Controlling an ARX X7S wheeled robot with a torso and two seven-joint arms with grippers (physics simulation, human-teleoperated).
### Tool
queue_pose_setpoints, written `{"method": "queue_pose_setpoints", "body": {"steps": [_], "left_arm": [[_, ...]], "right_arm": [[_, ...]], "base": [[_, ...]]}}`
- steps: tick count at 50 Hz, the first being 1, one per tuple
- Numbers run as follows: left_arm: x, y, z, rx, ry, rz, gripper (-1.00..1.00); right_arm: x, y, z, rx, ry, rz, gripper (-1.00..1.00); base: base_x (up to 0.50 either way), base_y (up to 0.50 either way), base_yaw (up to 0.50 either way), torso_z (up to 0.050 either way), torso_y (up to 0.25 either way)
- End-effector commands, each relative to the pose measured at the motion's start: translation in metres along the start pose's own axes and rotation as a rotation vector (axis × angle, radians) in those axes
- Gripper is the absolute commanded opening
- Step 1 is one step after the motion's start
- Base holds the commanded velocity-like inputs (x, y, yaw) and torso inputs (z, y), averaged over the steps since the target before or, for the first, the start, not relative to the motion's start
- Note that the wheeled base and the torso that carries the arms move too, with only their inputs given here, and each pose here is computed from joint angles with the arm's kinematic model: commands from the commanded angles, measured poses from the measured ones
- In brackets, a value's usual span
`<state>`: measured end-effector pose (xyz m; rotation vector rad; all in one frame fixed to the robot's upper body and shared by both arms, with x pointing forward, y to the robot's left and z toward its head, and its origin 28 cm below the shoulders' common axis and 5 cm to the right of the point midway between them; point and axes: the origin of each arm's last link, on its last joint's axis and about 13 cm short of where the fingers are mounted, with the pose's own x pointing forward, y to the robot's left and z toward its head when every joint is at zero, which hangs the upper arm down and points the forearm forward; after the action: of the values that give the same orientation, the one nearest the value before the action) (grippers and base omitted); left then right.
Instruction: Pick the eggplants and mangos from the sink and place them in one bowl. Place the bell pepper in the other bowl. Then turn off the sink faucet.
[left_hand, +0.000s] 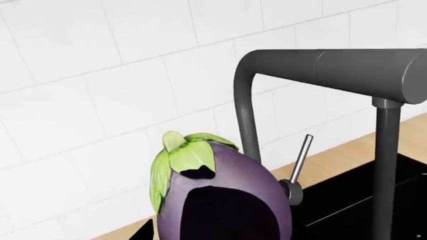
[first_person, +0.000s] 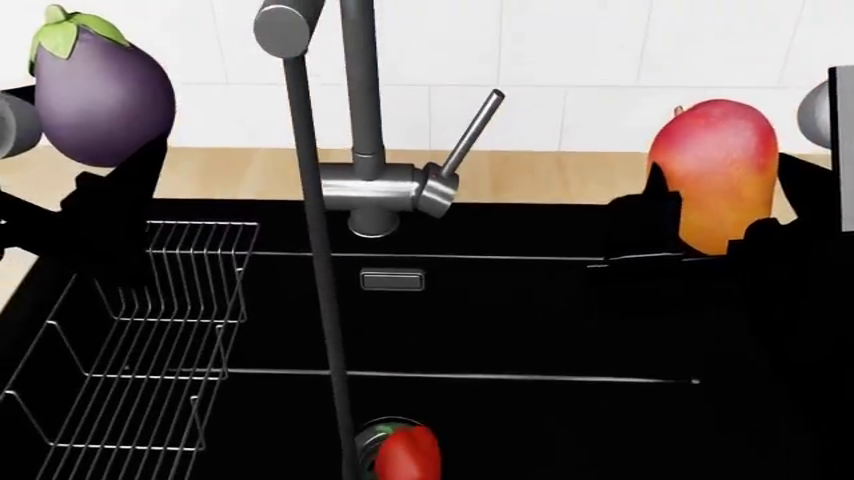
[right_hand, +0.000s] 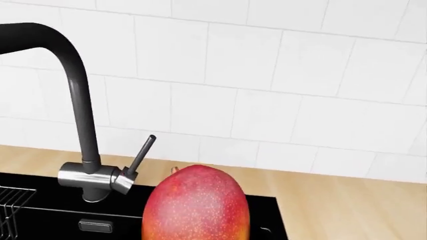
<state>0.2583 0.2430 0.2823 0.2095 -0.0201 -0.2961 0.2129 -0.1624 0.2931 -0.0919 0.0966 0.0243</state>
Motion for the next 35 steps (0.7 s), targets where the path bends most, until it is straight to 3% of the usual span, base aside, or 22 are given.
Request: {"method": "queue_pose_setpoints", "body": {"steps": [1,12,29,35], "left_arm": [[-0.0011,0.0031,0.0081,-0.041,-0.040,0.019,-1.00],[-0.0028,0.0023,0.0070,-0.045,-0.039,0.015,-1.00],[-0.0053,-0.0004,0.0054,-0.046,-0.033,-0.001,-1.00],[-0.0058,-0.0007,0.0044,-0.048,-0.033,-0.002,-1.00]], "right_arm": [[-0.0016,0.0003,0.0044,-0.015,-0.044,-0.002,-1.00],[0.0009,0.0016,0.0010,-0.014,-0.028,0.013,-1.00],[-0.0048,-0.0002,-0.0016,-0.006,-0.040,-0.018,-1.00],[-0.0060,-0.0003,-0.0015,-0.018,-0.049,-0.027,-1.00]], "base": [[0.00,0.00,0.00,0.000,0.000],[-0.05,0.00,0.00,0.000,0.000],[-0.49,0.00,0.00,0.000,0.000],[-0.50,-0.24,0.00,0.000,0.000]]}}
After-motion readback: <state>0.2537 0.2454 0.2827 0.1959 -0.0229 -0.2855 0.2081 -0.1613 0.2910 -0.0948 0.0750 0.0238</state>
